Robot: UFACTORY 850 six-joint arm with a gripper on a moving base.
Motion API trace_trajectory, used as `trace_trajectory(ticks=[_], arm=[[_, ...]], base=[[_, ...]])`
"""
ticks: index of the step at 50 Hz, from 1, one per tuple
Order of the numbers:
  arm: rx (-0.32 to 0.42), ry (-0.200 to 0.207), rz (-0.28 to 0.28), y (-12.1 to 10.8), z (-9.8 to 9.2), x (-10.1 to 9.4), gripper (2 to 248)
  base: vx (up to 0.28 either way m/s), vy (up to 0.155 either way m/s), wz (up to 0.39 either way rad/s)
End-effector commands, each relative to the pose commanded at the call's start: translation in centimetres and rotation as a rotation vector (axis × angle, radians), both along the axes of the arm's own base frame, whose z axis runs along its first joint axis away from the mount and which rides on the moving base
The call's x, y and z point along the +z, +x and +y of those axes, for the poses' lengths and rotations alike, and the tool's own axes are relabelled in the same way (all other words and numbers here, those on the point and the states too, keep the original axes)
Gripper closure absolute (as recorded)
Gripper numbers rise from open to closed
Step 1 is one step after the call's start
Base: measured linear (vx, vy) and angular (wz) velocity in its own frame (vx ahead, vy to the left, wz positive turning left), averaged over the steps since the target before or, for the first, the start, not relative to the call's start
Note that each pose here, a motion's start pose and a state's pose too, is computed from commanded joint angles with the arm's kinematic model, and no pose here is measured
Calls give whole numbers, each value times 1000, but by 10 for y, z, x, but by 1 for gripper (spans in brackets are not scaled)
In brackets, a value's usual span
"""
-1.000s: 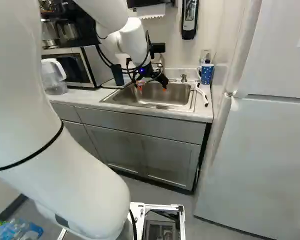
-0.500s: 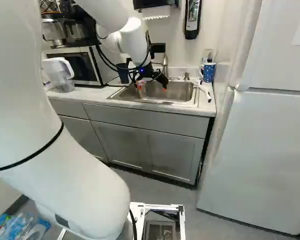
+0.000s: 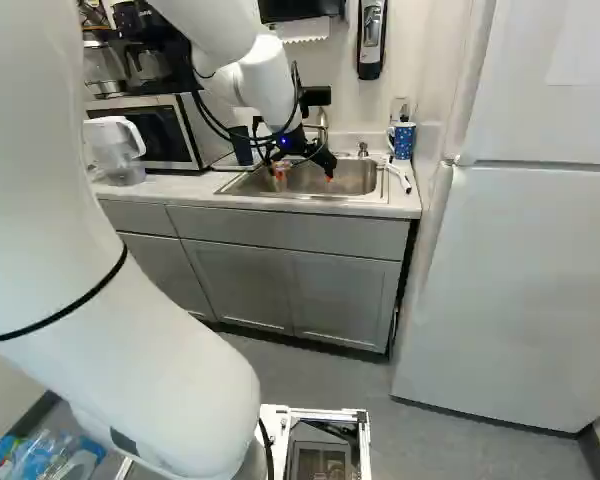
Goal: Rinse the cup and place it in the tray
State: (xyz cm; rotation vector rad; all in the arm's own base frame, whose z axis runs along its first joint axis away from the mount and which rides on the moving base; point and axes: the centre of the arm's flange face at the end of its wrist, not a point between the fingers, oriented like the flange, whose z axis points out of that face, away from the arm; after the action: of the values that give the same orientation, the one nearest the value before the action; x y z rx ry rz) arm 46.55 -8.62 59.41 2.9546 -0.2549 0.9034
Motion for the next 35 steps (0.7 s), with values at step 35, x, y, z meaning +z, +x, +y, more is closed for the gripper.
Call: trace_trajectory(ticks=[35], arm=[[0, 0, 0, 0, 0, 0, 3]], base=[[-86, 53, -78]])
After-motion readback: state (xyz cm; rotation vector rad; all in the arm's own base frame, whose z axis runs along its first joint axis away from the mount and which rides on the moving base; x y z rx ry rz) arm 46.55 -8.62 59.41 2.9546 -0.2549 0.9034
